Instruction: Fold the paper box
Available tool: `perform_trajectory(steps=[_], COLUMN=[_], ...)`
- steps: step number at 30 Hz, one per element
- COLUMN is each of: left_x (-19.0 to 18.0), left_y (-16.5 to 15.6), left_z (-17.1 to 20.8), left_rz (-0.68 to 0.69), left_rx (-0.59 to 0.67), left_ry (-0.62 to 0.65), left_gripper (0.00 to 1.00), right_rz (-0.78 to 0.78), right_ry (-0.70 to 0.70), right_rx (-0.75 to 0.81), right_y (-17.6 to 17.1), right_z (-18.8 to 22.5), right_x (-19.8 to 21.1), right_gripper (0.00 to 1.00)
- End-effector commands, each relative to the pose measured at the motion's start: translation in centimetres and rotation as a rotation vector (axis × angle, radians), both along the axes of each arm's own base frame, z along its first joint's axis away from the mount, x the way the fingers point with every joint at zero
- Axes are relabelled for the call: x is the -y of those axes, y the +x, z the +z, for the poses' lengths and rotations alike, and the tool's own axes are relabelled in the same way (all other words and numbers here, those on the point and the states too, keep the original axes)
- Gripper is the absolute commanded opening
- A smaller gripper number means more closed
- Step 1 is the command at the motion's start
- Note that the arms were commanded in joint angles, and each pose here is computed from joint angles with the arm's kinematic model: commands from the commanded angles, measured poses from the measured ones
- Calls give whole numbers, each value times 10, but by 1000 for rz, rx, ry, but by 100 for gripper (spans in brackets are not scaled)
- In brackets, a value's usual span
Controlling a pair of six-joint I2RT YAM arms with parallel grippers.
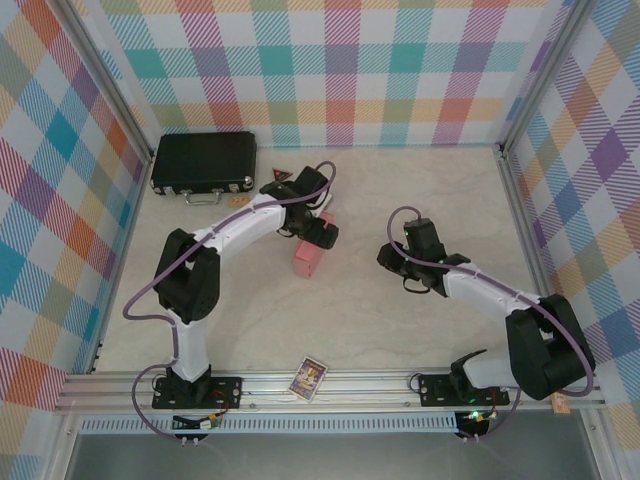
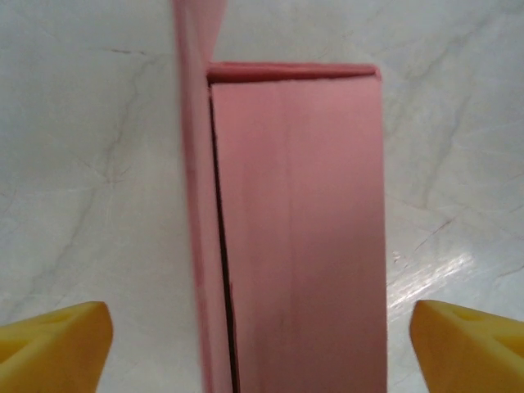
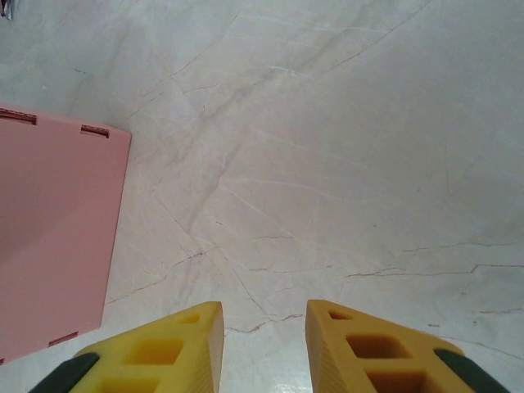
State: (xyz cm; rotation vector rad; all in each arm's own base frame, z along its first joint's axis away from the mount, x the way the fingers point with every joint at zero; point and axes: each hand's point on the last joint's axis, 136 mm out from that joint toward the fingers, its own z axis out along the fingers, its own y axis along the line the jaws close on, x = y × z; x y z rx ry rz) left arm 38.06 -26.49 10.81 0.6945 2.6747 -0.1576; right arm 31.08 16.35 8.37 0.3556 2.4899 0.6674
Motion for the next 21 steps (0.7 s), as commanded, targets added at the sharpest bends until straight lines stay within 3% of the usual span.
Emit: perform_trajectory(steps=[1,9,21], left_x=[6,19,42], left_y=[-6,-9,-18], left_z=[-1,-1,-1], left_rz=[-77,-174,-402], left_rx=[-12,-13,-80], left_ry=[64,58,28], left_gripper=[89,58,42], right_rz=[9,-12,-61], right_ry=[-2,-16,-37], right_rx=[-8,-8,-2], right_y=[-7,-12,-22], right_z=[-1,2,8], right_x=[4,14,38], right_gripper=[33,33,34])
